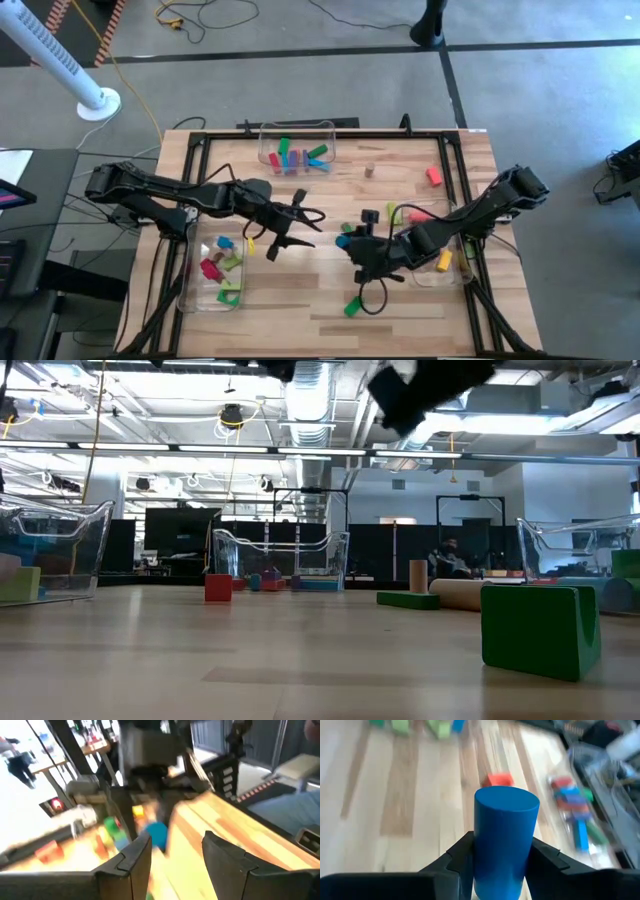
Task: Sort blocks by size
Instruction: Put the blue cylindrical block into the right transparent bin
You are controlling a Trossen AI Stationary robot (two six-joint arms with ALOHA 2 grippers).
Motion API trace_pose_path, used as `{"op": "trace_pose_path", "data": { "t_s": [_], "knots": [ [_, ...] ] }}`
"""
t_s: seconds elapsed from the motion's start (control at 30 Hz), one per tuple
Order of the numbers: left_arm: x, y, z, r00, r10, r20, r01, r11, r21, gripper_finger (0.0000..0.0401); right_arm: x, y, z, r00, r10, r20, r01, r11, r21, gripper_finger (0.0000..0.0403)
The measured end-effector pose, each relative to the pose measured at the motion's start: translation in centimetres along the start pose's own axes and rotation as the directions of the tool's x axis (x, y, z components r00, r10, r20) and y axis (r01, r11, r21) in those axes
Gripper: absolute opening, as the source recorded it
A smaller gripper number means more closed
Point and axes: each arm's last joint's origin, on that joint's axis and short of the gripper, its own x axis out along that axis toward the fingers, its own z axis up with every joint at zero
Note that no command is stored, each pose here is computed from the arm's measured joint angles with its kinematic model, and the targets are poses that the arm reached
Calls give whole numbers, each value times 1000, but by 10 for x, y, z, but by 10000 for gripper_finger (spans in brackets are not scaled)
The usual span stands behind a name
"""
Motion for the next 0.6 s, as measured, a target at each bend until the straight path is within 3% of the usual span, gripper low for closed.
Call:
{"op": "trace_pose_path", "data": {
  "t_s": [0.33, 0.6],
  "knots": [
    [-11, -10, -20, 965, -96, -242, 56, 984, -168, 167, -39, -15, -27, 975, -44, -216, 66, 993, 99, 160],
    [-14, -15, -30, 929, -141, -343, 58, 969, -241, 167, -75, -25, -53, 912, -91, -401, 179, 966, 188, 160]
  ]
}}
